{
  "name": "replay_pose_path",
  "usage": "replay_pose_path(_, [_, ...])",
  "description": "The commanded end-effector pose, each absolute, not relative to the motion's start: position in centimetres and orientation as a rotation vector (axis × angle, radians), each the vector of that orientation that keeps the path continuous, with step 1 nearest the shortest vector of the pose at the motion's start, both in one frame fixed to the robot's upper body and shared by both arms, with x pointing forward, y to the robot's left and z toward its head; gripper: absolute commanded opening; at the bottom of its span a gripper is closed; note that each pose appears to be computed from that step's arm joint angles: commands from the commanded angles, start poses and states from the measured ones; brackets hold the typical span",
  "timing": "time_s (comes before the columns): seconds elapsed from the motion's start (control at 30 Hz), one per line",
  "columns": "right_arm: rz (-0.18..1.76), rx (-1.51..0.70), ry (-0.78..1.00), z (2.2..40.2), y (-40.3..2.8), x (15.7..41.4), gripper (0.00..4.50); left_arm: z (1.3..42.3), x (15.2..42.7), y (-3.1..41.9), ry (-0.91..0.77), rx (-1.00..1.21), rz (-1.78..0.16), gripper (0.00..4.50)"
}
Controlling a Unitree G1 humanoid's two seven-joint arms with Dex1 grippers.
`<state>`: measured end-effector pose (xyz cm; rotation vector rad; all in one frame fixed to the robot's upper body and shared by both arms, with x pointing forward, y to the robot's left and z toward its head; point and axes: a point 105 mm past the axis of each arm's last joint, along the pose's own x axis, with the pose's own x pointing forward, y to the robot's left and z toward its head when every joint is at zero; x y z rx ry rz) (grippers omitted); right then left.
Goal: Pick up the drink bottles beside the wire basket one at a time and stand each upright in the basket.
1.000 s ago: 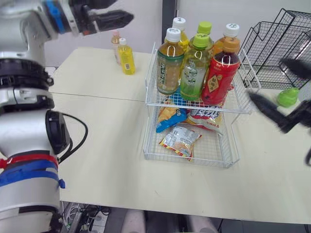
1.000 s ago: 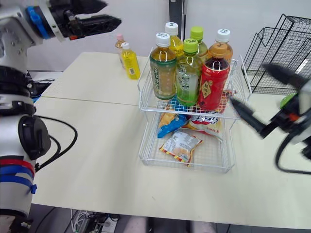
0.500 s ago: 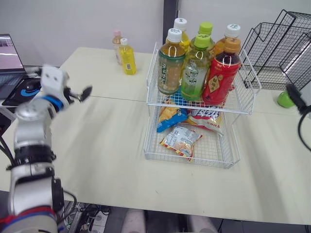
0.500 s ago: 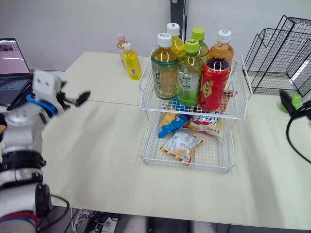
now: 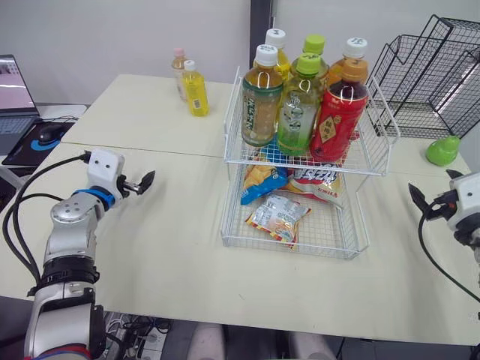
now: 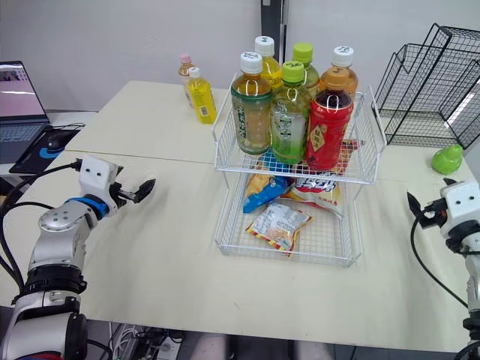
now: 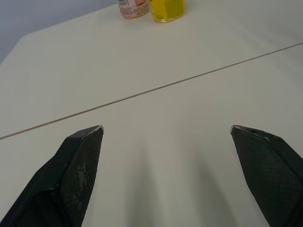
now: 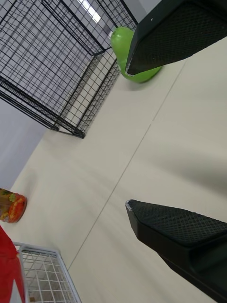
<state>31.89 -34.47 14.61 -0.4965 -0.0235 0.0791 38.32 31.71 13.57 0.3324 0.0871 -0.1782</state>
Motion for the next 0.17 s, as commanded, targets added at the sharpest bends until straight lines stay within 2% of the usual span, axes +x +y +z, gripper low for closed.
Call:
replay_pose_path(0.03, [0.068,-0.516,-0.066,15.52,-34.49,31.70,4.50,15.11,38.87,31.38,0.036,0.342,-0.191,4.47])
replay_pose_path(0.17, [0.065,-0.514,-0.071,15.62,-34.51,31.70,4.50,15.20,39.21,30.81,0.045,0.313,-0.235,4.47])
